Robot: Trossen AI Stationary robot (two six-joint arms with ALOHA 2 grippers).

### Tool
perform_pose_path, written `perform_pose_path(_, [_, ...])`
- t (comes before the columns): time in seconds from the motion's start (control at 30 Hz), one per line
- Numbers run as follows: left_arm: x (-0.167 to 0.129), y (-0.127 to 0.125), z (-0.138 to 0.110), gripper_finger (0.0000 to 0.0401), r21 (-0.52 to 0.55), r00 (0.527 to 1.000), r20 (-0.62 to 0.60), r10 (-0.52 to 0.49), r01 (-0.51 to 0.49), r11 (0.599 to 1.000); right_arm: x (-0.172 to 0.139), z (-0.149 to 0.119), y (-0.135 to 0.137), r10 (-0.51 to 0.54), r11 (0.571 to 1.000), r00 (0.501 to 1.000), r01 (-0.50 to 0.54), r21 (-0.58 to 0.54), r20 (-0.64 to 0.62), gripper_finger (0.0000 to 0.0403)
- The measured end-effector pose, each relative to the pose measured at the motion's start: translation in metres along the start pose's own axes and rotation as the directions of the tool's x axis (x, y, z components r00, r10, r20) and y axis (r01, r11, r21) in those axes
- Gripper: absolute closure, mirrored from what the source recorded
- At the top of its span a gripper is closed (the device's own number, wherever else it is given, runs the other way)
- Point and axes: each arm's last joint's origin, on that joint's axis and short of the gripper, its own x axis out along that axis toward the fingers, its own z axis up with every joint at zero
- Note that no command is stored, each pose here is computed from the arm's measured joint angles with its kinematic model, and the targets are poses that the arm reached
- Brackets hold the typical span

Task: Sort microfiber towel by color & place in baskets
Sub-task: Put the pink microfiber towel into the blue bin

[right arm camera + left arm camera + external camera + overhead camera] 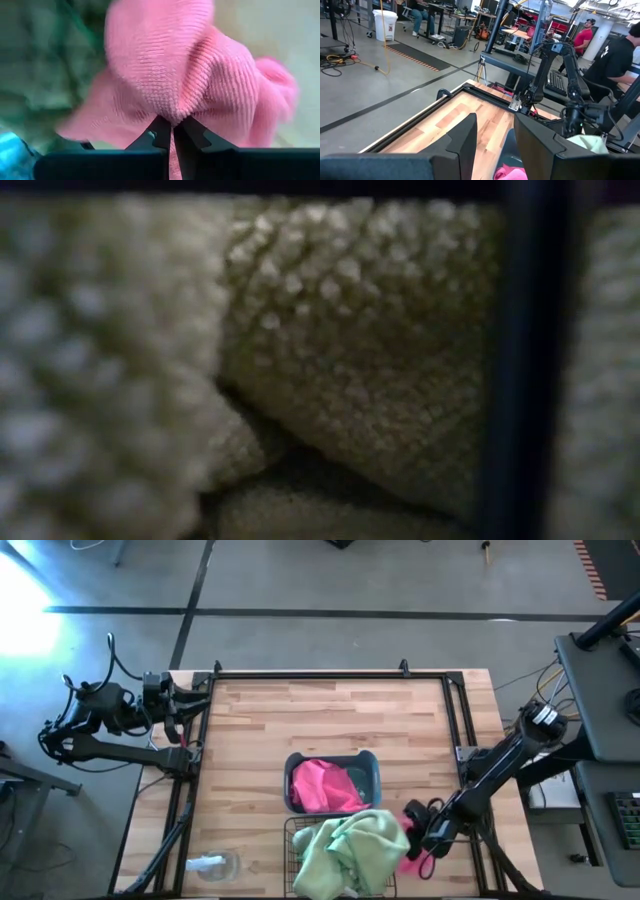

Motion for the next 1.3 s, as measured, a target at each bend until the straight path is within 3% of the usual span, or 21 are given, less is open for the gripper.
perform_pose_path(0.37, [0.000, 0.000, 0.000, 0.0285, 0.000, 1.000, -0.001, 0.000, 0.000, 1.000, -0.057, 0.020, -0.002, 0.122, 0.992, 0.941, -0.129, 0.001, 0.316, 0.0394])
perform_pose_path(0.7, [0.000, 0.000, 0.000, 0.0285, 0.001, 1.000, -0.003, 0.001, -0.001, 1.000, -0.084, 0.028, -0.006, 0.183, 0.983, 0.911, -0.178, -0.048, 0.370, 0.0394])
perform_pose_path(1.03, [0.000, 0.000, 0.000, 0.0285, 0.001, 1.000, -0.003, 0.001, -0.001, 1.000, -0.094, 0.043, -0.007, 0.184, 0.983, 0.818, -0.164, -0.086, 0.545, 0.0394])
perform_pose_path(1.13, [0.000, 0.000, 0.000, 0.0285, 0.001, 1.000, -0.003, 0.001, -0.001, 1.000, -0.096, 0.048, 0.000, 0.234, 0.972, 0.794, -0.199, -0.124, 0.561, 0.0394])
perform_pose_path(1.3, [0.000, 0.000, 0.000, 0.0285, 0.002, 1.000, -0.003, 0.001, -0.001, 1.000, -0.103, 0.059, 0.019, 0.359, 0.933, 0.708, -0.277, -0.228, 0.608, 0.0394])
